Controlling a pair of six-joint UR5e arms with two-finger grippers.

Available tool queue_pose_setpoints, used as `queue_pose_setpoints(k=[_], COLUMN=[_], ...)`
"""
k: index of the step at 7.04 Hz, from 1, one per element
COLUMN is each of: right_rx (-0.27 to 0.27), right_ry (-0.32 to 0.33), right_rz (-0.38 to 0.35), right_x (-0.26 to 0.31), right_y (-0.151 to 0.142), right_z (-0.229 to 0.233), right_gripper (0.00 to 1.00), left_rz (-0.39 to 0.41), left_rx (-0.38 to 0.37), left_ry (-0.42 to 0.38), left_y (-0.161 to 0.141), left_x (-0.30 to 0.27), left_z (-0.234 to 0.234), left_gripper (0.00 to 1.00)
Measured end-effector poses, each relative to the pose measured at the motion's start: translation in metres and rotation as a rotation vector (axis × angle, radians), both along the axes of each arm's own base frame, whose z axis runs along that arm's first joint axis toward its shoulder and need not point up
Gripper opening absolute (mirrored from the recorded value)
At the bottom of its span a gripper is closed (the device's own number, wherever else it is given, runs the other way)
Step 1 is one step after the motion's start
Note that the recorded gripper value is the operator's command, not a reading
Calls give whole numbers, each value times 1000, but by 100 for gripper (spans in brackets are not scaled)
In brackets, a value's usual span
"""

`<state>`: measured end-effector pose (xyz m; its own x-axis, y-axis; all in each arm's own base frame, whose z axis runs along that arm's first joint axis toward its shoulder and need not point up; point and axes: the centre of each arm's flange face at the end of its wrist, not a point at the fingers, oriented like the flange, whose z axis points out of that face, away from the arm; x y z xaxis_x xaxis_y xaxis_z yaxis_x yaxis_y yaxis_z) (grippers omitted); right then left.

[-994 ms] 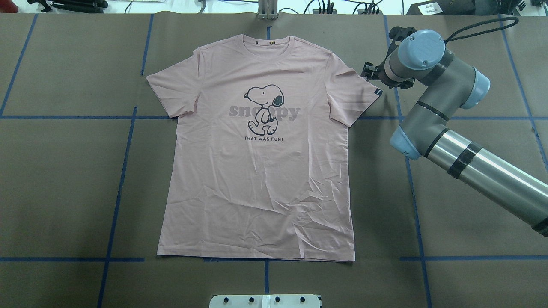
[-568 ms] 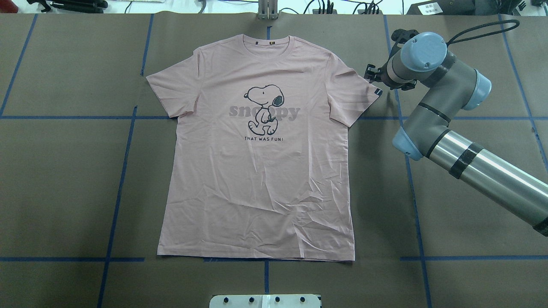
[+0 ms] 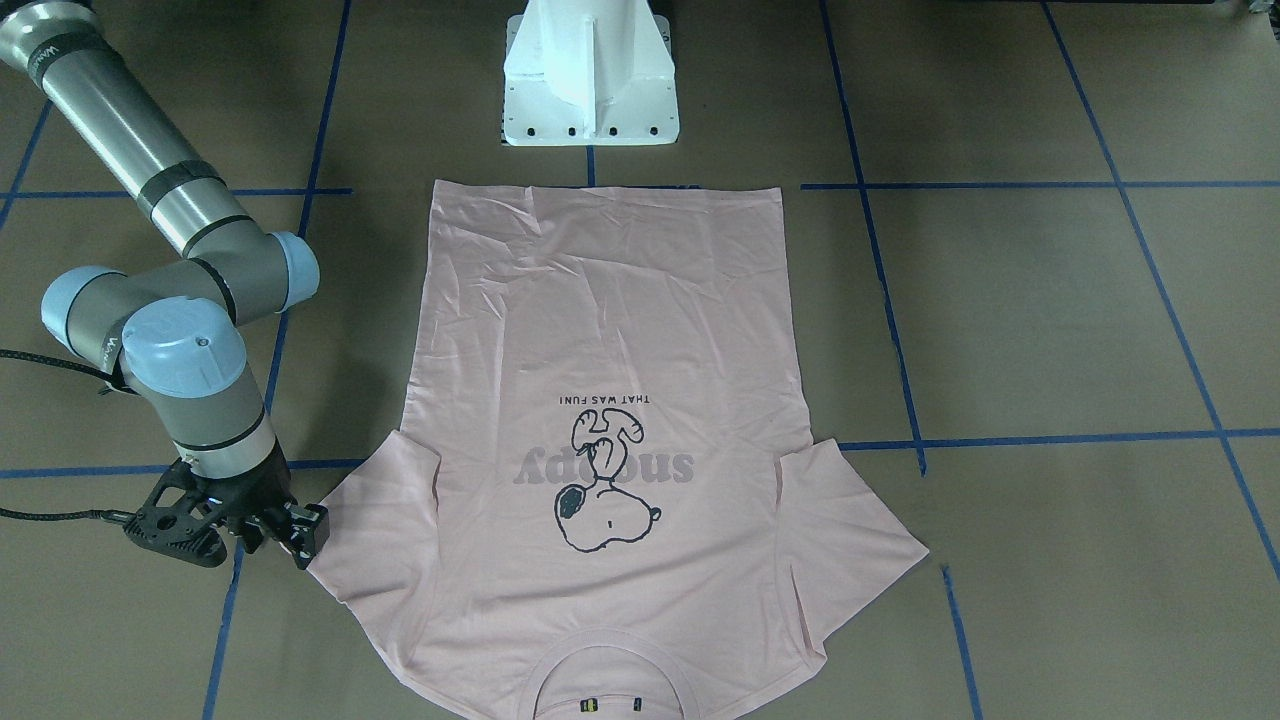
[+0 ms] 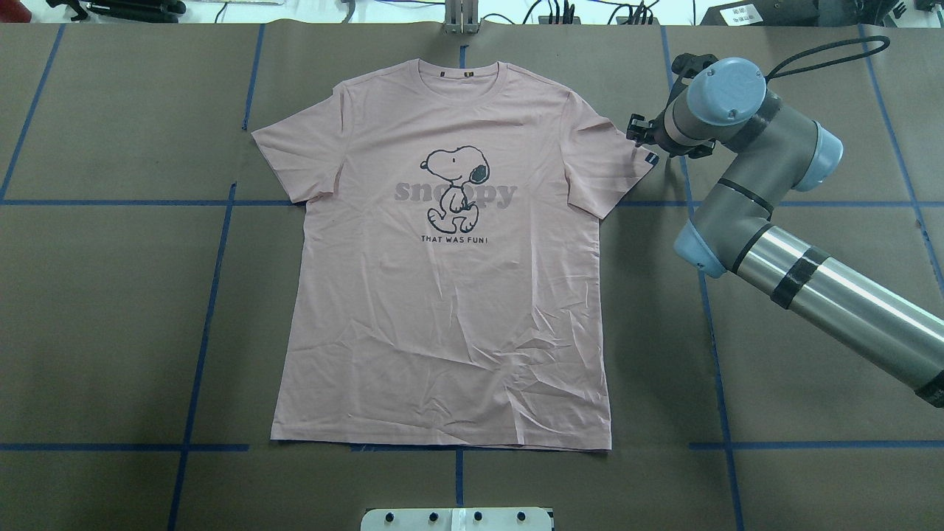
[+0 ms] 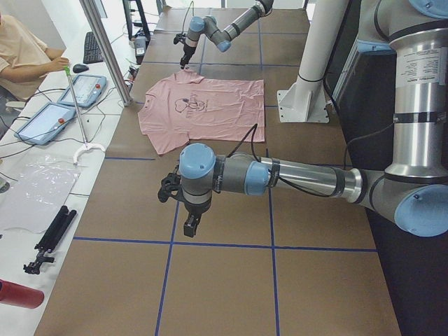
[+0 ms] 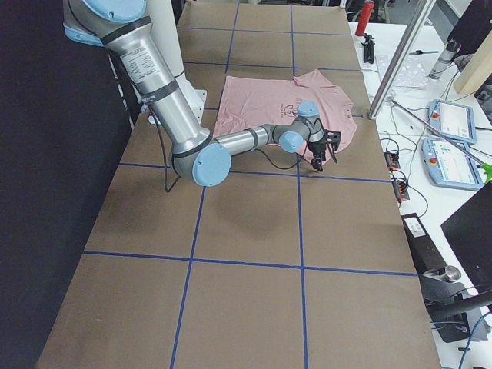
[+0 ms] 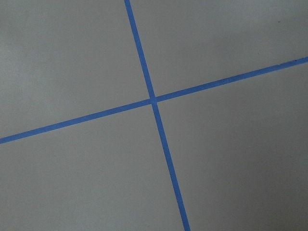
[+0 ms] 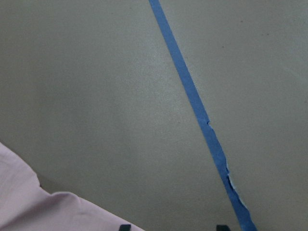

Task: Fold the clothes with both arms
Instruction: 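Move the right gripper down to the sleeve nearest it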

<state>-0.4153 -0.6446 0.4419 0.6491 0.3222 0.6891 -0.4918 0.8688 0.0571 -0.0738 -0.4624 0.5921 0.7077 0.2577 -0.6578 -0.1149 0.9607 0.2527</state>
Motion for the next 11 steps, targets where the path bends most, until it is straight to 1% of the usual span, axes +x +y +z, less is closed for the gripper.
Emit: queue_pose_setpoints(k=[7,8,9,10,11], right_rx=[-2,-2,-3,-3,-8], right_ry=[-11,-11,-12,-14,-18], right_rz=[-7,-7,-7,-8,-12], right_x=[-3,-3,-3,-4,-5], right_y=[3,4,4,5,6], right_z=[-2,-1,-1,-2,-1], right_gripper=[66,57,32,15,12], left_rz=[-1,-1,-1,2,3], left_rx=[-3,-3,-5,-8,-13], left_ry=[0,0,10,35,53], left_y=[0,0,1,2,2], left_x=[0,0,0,2,3], left_z=[1,1,1,1,2], left_gripper=[100,100,100,100,100])
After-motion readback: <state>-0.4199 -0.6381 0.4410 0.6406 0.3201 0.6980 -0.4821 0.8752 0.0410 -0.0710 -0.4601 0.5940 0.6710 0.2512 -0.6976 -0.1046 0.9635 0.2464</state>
